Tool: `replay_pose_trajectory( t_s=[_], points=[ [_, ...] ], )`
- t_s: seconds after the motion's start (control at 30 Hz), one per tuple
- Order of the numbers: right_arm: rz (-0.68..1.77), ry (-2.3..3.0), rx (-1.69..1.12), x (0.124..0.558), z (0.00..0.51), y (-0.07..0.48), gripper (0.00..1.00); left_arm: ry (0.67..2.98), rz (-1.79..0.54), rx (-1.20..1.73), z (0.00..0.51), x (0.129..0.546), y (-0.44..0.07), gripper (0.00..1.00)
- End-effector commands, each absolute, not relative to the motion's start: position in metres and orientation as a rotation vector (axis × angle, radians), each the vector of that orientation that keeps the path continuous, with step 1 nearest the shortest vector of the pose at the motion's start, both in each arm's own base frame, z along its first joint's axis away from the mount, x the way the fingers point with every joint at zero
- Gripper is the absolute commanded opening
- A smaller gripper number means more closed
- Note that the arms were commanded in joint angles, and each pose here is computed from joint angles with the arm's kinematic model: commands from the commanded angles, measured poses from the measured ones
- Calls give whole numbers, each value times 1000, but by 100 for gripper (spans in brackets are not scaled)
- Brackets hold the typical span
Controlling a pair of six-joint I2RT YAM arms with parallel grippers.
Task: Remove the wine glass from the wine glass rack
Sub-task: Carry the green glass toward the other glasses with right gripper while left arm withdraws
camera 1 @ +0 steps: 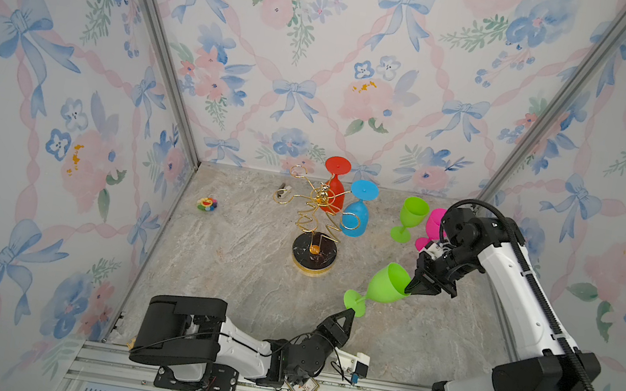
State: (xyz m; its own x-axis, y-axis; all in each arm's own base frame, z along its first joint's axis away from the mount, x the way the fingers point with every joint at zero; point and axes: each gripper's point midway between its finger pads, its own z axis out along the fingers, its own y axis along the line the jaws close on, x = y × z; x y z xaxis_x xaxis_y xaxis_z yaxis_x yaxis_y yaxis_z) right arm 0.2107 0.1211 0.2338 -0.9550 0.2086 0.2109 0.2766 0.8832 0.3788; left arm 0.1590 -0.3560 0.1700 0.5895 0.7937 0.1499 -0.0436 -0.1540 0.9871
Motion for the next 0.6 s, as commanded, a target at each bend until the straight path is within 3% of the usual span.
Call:
replay_pose_trajectory(
  t_s=[0.0,0.17,0.4,0.57],
  points=[
    [-445,-3006,-421,213,241,95,0,773,775,1423,199,164,-357,34],
    [-352,-3153,-441,235,246,79,0,895,721,1313,214,169,-352,58],
    [-190,-3282,-487,260,253,57,0,1063,590,1132,249,174,-335,77],
    [-112,-3316,-651,276,264,47,0,1182,437,1033,274,174,-328,84]
  ],
)
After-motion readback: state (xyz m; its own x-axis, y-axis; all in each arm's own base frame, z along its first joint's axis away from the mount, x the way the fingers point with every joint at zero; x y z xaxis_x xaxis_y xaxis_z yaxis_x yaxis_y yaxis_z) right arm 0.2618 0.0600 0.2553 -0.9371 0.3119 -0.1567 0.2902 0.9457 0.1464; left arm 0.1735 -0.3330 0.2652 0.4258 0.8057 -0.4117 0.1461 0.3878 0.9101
